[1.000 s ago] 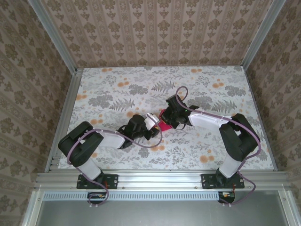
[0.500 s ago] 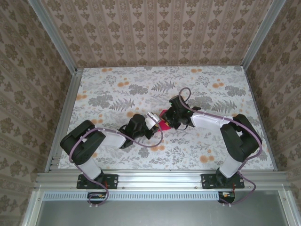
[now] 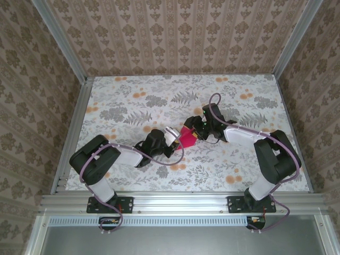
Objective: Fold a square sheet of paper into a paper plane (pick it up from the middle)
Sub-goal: Fourth fold the wing at the center of the table.
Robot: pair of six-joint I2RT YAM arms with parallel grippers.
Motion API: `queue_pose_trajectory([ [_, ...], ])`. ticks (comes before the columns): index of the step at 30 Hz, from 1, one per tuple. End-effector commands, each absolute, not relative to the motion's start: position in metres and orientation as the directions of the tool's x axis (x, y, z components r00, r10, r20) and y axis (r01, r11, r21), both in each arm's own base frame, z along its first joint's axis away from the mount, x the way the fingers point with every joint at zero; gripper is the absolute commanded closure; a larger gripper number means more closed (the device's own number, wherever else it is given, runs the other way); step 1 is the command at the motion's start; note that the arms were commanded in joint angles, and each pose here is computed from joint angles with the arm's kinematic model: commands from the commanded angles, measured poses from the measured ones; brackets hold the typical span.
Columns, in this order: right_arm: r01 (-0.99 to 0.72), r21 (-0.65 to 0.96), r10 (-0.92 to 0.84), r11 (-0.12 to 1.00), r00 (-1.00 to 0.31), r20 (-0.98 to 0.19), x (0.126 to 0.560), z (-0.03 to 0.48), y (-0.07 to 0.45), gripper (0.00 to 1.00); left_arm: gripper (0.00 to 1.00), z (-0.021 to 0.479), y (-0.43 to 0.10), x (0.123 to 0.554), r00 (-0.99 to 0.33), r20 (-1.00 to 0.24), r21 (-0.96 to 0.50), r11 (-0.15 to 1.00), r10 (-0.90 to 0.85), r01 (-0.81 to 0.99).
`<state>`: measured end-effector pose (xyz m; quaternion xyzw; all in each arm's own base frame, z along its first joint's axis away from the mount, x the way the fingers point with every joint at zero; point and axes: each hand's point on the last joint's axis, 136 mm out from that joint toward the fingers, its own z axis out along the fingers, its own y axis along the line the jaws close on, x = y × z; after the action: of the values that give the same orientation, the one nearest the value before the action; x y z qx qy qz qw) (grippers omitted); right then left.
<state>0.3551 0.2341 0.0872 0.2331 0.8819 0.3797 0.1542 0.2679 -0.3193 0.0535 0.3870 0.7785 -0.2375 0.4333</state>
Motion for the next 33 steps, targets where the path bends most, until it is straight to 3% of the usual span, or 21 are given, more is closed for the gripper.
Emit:
queue_pose_trajectory([
  [1,0.133,0.768,0.433,0.627,-0.879,-0.201,0.348,0.096,0.237,0.41,0.86,0.053,-0.316,0.267,-0.451,-0.839,-0.169,0.640,0.306,0.750],
  [12,0.128,0.763,0.376,0.633,-0.913,-0.159,0.337,0.072,0.248,0.50,0.86,0.047,-0.309,0.263,-0.596,-0.789,-0.347,0.692,0.149,0.633],
  [33,-0.014,0.803,0.255,0.595,-0.945,-0.206,0.336,0.063,0.268,0.55,0.88,0.037,-0.326,0.255,-0.684,-0.700,-0.439,0.632,0.205,0.639],
])
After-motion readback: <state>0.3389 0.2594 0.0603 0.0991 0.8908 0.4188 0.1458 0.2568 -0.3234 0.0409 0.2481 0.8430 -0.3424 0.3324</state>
